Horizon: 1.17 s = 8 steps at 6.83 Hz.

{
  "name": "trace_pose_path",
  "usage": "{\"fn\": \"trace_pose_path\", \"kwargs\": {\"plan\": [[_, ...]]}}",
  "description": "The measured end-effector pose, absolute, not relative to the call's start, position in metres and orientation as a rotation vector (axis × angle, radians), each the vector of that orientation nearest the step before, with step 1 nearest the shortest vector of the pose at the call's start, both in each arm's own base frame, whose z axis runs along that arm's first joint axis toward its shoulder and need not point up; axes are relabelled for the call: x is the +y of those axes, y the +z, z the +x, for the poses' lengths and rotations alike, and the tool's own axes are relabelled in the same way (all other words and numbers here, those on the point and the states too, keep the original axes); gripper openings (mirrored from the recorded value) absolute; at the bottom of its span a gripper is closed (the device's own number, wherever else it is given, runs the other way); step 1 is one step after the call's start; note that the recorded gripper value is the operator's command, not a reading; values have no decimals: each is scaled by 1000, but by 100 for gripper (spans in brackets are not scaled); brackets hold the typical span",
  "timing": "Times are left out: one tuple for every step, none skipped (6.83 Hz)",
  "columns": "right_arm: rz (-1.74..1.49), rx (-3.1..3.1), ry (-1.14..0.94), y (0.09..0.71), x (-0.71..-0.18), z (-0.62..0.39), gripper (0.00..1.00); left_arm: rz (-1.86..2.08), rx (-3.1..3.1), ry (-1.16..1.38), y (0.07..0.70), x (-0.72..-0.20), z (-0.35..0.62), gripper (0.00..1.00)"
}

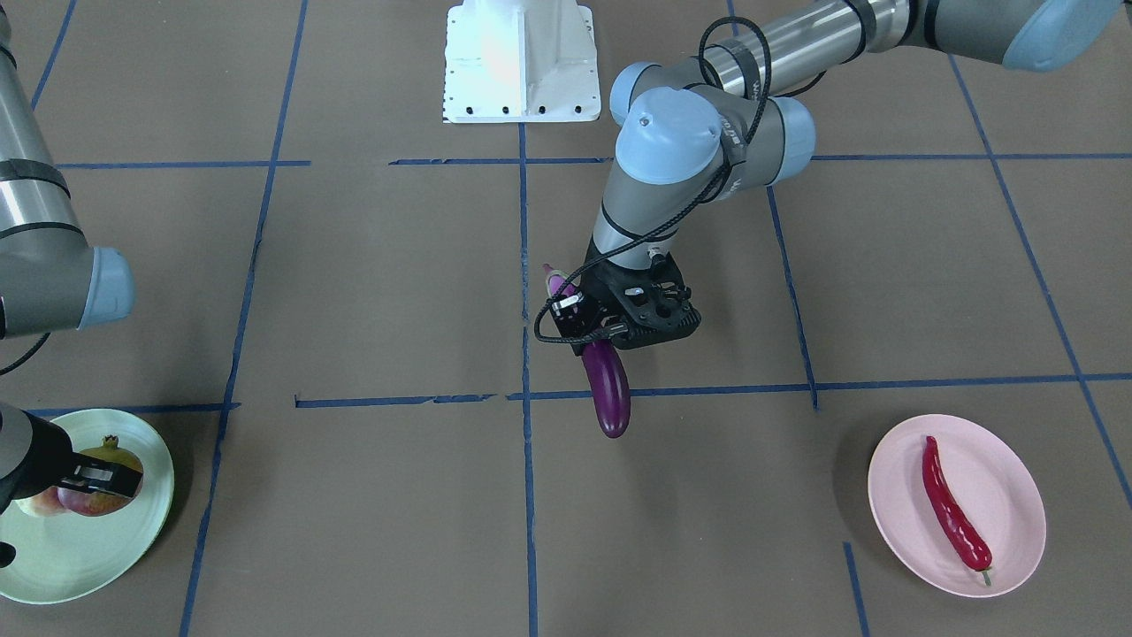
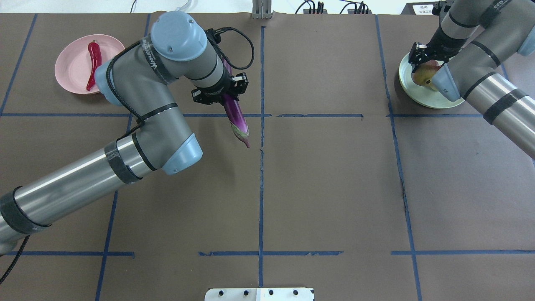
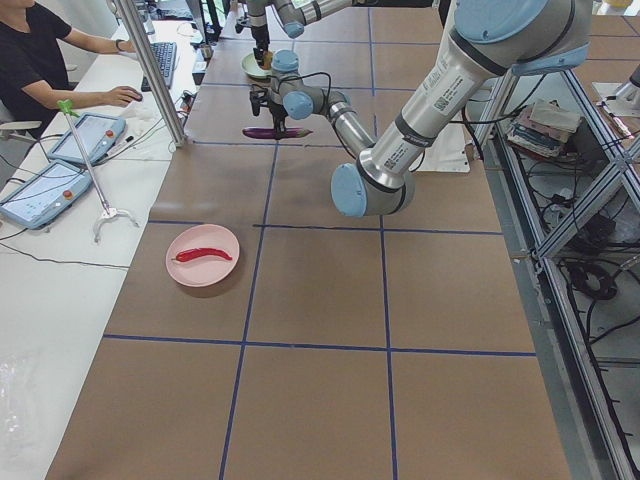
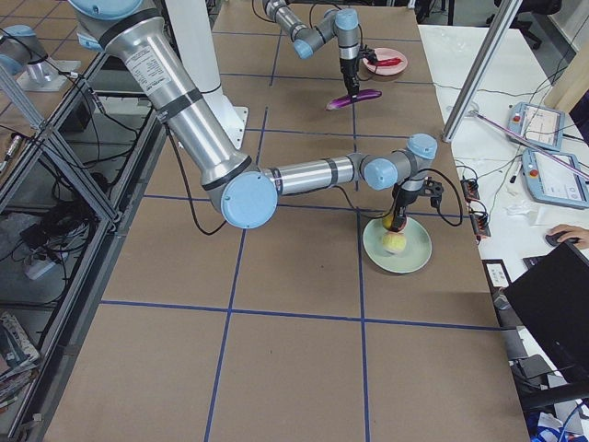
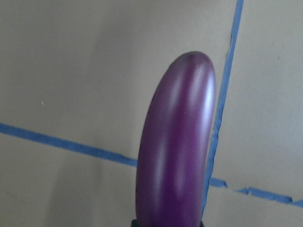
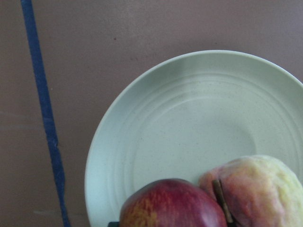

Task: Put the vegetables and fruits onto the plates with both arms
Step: 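Lower pomegranate onto green plate and eggplant onto pink plate, opening both grippers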

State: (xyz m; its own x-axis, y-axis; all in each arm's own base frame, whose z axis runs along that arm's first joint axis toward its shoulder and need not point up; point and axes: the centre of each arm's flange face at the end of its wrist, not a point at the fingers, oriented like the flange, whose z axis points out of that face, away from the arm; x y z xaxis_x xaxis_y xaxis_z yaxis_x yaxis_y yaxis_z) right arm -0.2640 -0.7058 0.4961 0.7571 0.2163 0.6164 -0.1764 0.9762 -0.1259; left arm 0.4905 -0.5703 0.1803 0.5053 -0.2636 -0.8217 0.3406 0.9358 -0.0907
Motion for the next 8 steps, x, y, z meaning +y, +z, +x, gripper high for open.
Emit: {"fn": "trace_pose_path", "kwargs": {"plan": [[-64, -674, 215, 501, -704, -264, 100, 110, 968, -397, 185, -593, 463, 0], [-64, -674, 215, 502, -703, -263, 100, 130, 946, -440, 203, -616, 431, 0], [-58, -677, 214, 500, -704, -259, 100, 140, 913, -499, 232, -640, 393, 0], [-44, -694, 212, 491, -706, -251, 100, 142, 867, -558, 267, -665, 356, 1], [-26, -736, 202, 473, -702, -243, 100, 128, 812, -600, 305, -686, 333, 3], [-19, -795, 185, 453, -689, -237, 100, 112, 768, -624, 346, -704, 322, 3], [-11, -842, 167, 437, -672, -231, 100, 112, 749, -624, 389, -718, 317, 6], [1, -871, 166, 423, -658, -225, 100, 128, 732, -588, 430, -728, 312, 9]]}}
